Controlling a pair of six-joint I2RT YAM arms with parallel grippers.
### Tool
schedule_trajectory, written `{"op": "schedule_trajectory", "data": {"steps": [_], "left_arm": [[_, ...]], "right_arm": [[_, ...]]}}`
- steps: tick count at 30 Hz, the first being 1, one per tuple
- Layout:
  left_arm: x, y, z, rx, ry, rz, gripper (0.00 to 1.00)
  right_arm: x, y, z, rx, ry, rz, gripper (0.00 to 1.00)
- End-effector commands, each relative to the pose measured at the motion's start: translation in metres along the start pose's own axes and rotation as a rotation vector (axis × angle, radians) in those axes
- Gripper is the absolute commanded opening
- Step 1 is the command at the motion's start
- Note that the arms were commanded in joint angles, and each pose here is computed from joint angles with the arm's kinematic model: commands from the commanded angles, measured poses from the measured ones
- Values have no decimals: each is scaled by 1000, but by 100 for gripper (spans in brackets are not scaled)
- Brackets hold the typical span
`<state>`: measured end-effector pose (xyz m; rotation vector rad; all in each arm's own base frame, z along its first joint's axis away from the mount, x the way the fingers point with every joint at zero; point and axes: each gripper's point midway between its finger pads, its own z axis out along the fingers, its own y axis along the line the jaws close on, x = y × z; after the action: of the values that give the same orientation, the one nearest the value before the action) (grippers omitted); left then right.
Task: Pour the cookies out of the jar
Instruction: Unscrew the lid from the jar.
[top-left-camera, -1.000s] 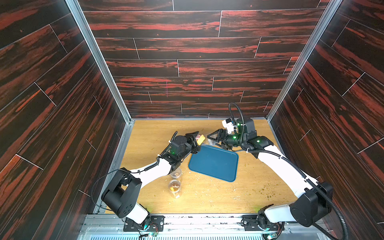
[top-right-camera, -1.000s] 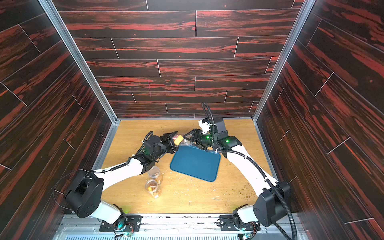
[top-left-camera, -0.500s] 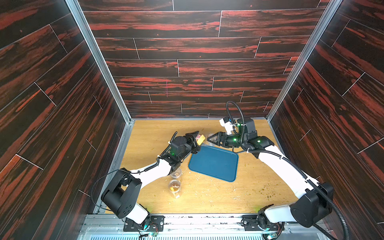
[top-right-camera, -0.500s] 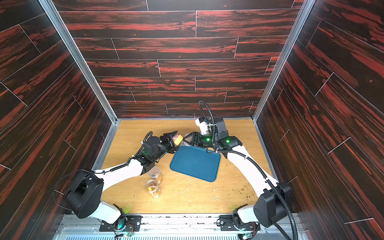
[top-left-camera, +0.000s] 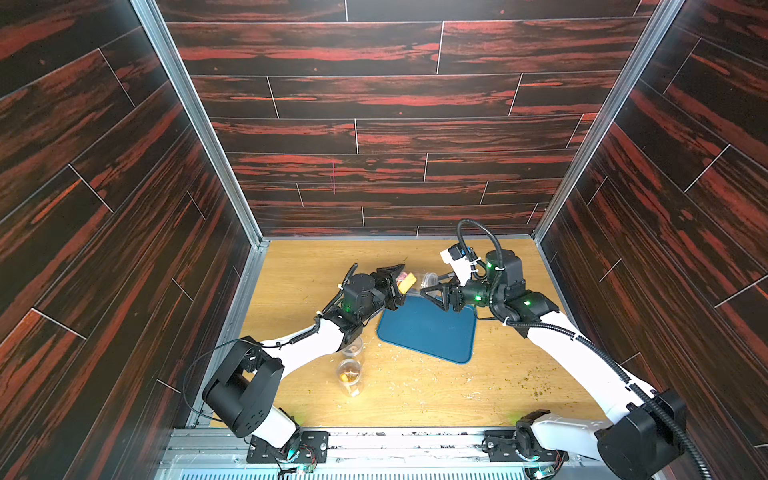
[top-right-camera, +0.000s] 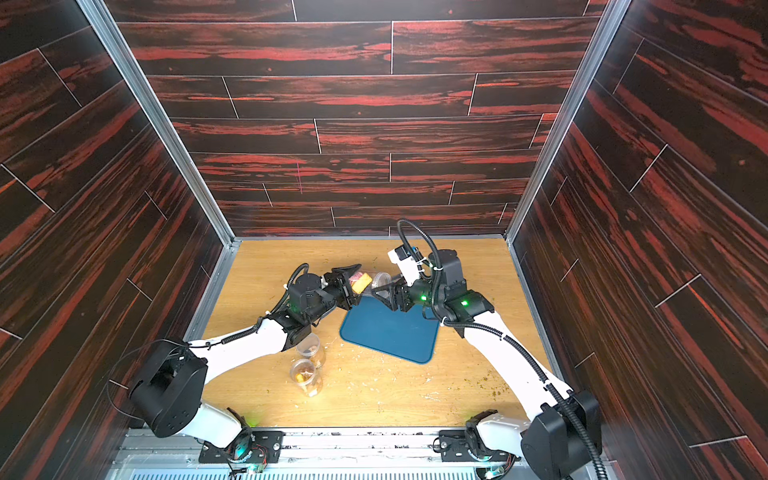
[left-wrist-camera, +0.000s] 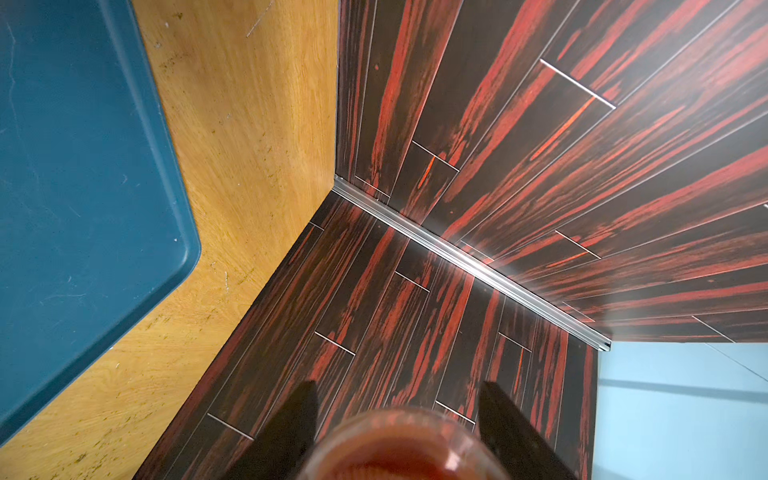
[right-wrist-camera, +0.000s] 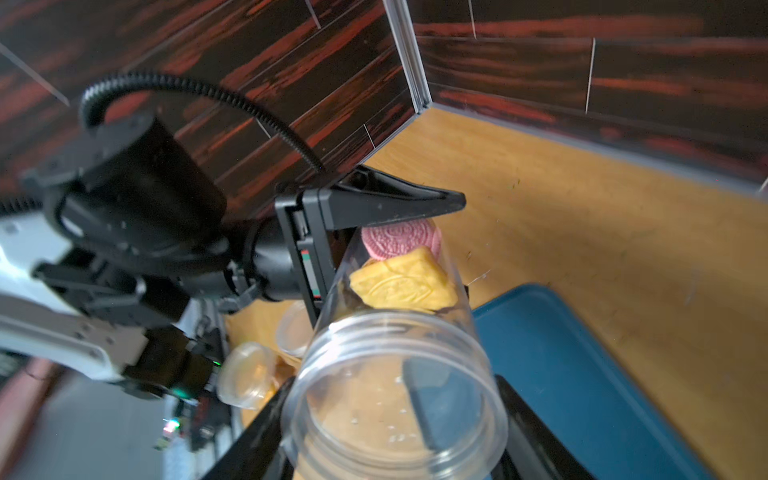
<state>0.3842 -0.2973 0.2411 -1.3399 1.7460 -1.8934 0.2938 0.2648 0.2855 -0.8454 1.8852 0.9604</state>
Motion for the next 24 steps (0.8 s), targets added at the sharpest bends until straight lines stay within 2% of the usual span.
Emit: {"op": "schedule_trajectory", "data": {"steps": [1, 8, 12, 14, 18, 21, 24], "left_arm": [[-12, -7, -2, 20, -32, -172, 52], [-7, -8, 3, 8, -8, -162, 52], [-6, -10, 6, 11, -3, -161, 52], [-7, -9, 6, 13, -7, -163, 52], [-8, -9, 4, 17, -10, -166, 52], [-9, -9, 4, 17, -11, -166, 52], [-10, -9, 5, 15, -10, -167, 52]], "right_arm": [[-7, 22, -5, -87, -29, -269, 65], [-14, 20, 1, -103, -36, -184, 79], [-31, 17, 0, -88, -91, -70, 86], [-40, 12, -5, -74, -113, 56, 88], [-50, -6, -17, -19, -106, 408, 94], [-50, -12, -25, -5, -18, 659, 94], [-40, -23, -31, 102, 78, 857, 98]]}}
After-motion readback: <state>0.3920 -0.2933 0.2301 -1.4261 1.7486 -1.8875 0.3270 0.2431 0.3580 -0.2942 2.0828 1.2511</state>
